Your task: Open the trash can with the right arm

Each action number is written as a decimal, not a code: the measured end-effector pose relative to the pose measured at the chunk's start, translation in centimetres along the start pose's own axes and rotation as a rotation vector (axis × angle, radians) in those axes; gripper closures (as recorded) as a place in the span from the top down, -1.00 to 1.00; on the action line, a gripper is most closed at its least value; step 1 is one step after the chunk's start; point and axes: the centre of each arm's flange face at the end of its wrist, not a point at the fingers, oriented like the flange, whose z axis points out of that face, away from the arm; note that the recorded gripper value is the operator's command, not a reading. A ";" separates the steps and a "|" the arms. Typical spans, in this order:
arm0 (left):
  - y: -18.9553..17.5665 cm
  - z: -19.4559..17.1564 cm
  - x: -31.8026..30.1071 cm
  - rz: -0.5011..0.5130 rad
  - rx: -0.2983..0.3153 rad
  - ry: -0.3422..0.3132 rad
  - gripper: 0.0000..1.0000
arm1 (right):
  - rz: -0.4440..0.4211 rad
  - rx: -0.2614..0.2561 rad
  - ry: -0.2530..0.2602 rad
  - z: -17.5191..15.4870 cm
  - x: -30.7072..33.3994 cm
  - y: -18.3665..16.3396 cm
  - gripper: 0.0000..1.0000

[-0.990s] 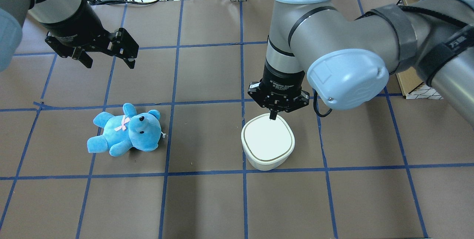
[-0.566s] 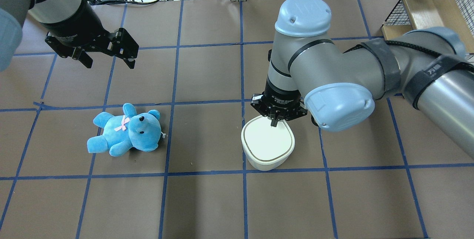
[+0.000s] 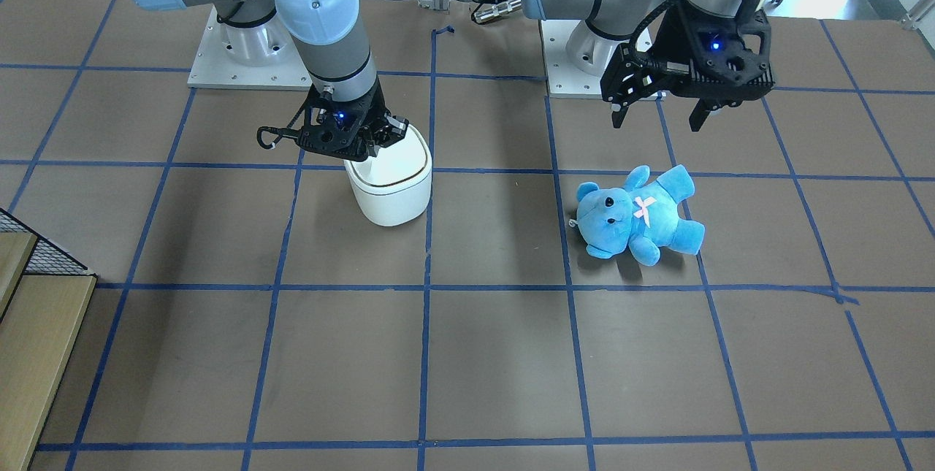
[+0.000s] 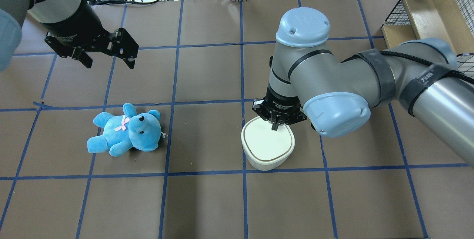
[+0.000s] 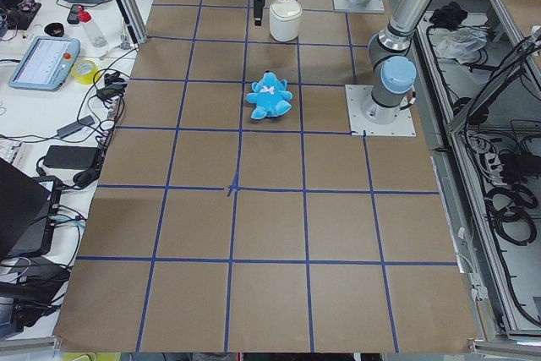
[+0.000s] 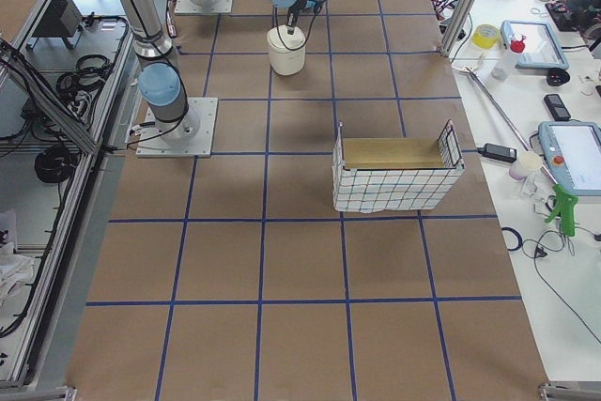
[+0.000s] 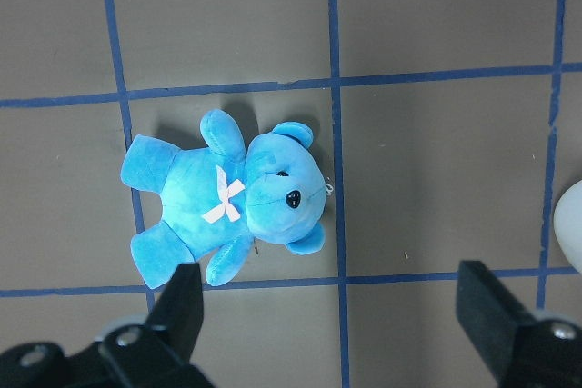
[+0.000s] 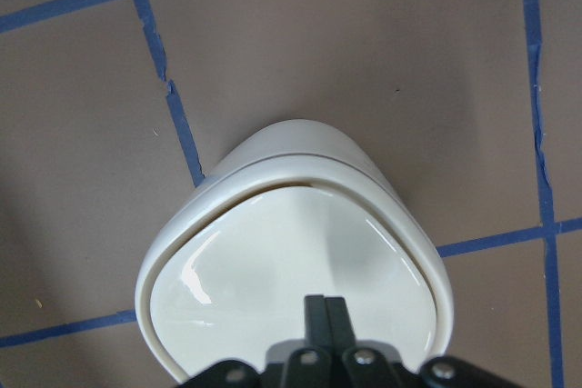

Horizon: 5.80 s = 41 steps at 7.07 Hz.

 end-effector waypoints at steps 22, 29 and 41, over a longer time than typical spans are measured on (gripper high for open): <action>0.0 0.0 0.0 0.000 0.000 0.000 1.00 | -0.204 0.189 0.096 -18.7 3.5 -5.5 1.00; 0.0 0.0 0.0 0.000 0.000 0.000 1.00 | -0.276 0.174 0.018 -20.3 11.5 -10.7 1.00; 0.0 0.0 0.0 0.001 0.000 0.000 1.00 | -0.229 0.058 0.047 -19.1 12.3 -9.7 1.00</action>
